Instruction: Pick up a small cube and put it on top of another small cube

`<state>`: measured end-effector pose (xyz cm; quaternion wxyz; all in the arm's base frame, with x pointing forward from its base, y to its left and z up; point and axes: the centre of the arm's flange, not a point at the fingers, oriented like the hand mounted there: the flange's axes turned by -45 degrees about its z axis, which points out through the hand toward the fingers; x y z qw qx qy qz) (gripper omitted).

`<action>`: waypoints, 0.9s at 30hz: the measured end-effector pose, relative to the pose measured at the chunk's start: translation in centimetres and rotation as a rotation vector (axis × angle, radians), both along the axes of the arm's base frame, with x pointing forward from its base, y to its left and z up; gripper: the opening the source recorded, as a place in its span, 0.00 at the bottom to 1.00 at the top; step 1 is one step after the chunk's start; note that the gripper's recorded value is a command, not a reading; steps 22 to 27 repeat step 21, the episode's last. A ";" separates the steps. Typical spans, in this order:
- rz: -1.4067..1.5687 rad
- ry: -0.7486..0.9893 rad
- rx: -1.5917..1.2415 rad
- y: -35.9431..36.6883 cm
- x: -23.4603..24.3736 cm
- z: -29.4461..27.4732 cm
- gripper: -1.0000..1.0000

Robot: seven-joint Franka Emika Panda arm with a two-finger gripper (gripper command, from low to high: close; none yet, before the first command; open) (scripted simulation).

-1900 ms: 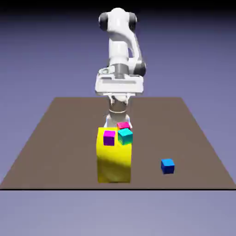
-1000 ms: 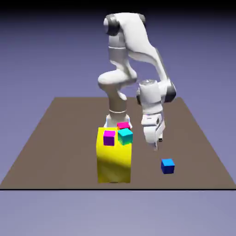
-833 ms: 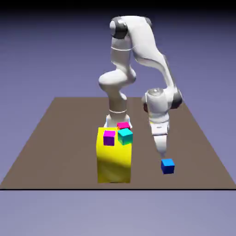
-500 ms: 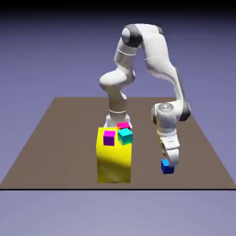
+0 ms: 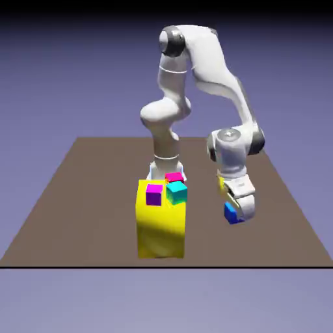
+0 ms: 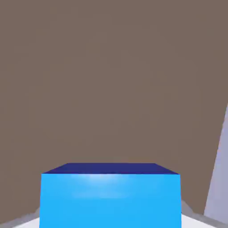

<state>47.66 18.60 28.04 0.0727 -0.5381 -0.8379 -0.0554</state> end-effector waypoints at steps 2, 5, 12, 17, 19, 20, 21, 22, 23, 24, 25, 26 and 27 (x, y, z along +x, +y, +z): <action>0.080 -0.006 0.004 -2.4 1.3 2.8 0.00; 0.208 -0.016 -0.001 -6.0 2.5 7.1 0.00; 0.471 -0.018 -0.043 -16.0 2.5 17.1 0.00; 0.489 -0.016 -0.047 -16.5 2.1 12.7 0.00; 0.488 -0.016 -0.047 -16.5 1.8 10.9 1.00; 0.488 -0.017 -0.045 -16.4 1.8 10.9 1.00; 0.488 -0.017 -0.045 -16.4 1.8 10.9 1.00; 0.488 -0.017 -0.045 -16.4 1.8 10.9 1.00; 0.488 -0.017 -0.045 -16.4 1.8 10.9 1.00; 0.488 -0.017 -0.045 -16.4 1.8 10.9 1.00; 0.488 -0.017 -0.045 -16.4 1.8 10.9 1.00; 0.488 -0.017 -0.045 -16.4 1.8 10.9 1.00; 0.488 -0.017 -0.045 -16.4 1.8 10.9 1.00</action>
